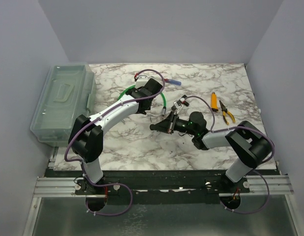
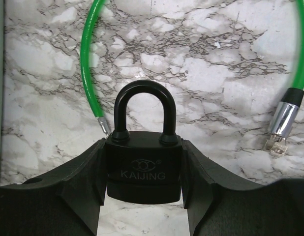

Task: Unlock with the key

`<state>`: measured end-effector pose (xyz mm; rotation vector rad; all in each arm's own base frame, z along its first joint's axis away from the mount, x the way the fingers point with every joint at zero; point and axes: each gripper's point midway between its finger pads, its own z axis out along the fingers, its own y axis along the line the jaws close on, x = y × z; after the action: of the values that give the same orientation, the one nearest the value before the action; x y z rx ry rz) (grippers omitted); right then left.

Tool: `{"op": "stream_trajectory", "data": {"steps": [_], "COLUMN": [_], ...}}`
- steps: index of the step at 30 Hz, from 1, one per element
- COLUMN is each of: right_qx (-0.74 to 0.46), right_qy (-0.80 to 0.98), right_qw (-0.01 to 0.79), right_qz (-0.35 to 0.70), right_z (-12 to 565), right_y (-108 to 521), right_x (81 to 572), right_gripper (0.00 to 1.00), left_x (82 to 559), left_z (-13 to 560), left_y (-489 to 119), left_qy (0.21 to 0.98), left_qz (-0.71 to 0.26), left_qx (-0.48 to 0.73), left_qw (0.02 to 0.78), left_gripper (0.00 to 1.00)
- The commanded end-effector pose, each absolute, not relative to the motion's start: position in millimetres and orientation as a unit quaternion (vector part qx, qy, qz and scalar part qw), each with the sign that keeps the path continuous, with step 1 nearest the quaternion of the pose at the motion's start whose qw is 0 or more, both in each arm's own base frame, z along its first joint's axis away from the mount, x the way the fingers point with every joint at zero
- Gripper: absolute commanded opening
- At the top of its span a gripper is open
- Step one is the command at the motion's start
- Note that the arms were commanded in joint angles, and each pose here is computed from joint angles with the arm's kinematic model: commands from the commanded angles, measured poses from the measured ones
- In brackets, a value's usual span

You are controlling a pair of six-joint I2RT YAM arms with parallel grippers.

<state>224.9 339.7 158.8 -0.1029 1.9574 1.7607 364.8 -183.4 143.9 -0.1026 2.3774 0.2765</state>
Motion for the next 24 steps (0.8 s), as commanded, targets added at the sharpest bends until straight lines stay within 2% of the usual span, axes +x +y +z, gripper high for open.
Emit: {"op": "stream_trajectory", "data": {"steps": [1, 8, 24], "right_qx": [-0.077, -0.071, -0.029], "right_qy": [0.657, 0.653, 0.712], "right_qw": [0.267, 0.244, 0.232], "right_qz": [0.701, 0.713, 0.662], "right_z": [189, 175, 131], "right_y": [363, 382, 395], "right_x": [230, 238, 258], "right_gripper": [0.0, 0.0, 0.0], "left_x": [372, 371, 369], "left_z": [160, 164, 165], "left_y": [-202, -209, -214], "left_qy": [0.92, 0.921, 0.926], "left_qz": [0.056, 0.03, 0.006], "left_qx": [-0.048, -0.067, -0.071], "left_qw": [0.384, 0.383, 0.371], "left_gripper": [0.0, 0.0, 0.0]}}
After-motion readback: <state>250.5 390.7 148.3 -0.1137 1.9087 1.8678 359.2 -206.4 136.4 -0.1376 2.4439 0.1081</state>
